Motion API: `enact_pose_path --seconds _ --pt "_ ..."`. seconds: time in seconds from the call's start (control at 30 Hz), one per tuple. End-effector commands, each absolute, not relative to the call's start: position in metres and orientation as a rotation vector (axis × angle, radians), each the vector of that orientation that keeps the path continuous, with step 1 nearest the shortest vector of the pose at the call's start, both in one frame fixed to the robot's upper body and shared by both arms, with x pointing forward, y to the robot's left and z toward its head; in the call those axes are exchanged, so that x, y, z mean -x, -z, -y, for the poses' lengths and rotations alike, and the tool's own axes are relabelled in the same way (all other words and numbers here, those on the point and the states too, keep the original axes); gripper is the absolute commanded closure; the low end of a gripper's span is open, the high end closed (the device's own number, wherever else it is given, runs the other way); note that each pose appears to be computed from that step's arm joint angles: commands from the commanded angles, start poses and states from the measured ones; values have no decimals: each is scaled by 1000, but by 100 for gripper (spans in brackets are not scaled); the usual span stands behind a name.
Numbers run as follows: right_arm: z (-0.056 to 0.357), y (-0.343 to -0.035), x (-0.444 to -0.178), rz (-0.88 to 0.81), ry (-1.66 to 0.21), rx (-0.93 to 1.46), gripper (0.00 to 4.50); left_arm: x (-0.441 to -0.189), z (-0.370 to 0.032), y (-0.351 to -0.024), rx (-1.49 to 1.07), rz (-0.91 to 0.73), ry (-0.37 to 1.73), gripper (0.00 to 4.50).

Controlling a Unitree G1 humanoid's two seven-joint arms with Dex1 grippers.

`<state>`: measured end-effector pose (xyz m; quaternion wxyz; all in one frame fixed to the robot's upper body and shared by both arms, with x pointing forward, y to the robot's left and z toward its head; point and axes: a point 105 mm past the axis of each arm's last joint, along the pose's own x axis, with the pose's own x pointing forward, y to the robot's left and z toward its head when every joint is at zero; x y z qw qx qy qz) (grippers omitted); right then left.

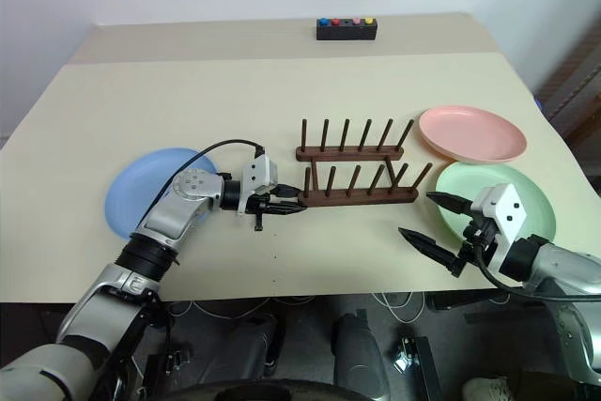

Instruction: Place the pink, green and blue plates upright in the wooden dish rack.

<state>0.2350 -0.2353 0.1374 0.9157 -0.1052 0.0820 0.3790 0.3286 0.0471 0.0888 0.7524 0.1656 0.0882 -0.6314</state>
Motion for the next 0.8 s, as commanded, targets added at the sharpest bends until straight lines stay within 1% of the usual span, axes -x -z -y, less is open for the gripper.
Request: enact_pose_path --seconds 0.03,0.07,0.17,0.2,0.27,0.37,0.43,0.5,0.53,0.57,0.63,0.67,0.7,0.77,0.8 --pt "236 -149 -238 -130 -776 243 0 -329 -45 -97 -346 -180 1362 239" --pt "236 -149 -238 -129 -776 244 0 -329 -45 -98 -347 -181 1359 193" --pt "235 -150 -240 -126 -780 247 0 -330 -47 -100 -360 -170 1342 35" --pt "235 -150 -241 -125 -781 247 0 -332 -48 -102 -368 -162 1335 6" --pt "234 -150 -242 -124 -784 246 0 -334 -53 -109 -379 -145 1322 6" --pt "233 -149 -242 -127 -789 230 0 -333 -62 -128 -364 -137 1322 6" --pt "232 -144 -243 -149 -790 217 0 -316 -70 -141 -317 -197 1409 6" --pt "231 -135 -243 -183 -796 213 0 -307 -77 -157 -255 -229 1437 6" --pt "231 -132 -244 -194 -796 212 0 -306 -79 -164 -223 -239 1434 54" --pt "229 -131 -246 -191 -795 194 26 -301 -85 -171 -217 -247 1450 79" --pt "225 -129 -249 -188 -799 179 86 -281 -92 -181 -162 -299 1535 176" --pt "223 -128 -251 -188 -799 179 129 -273 -91 -185 -113 -326 1576 219" --pt "223 -126 -252 -190 -799 182 190 -268 -90 -186 -77 -345 1599 281" --pt "226 -116 -259 -227 -771 229 283 -262 -80 -175 -75 -379 1623 370" --pt "229 -111 -262 -242 -754 261 337 -262 -75 -167 -90 -383 1617 426"
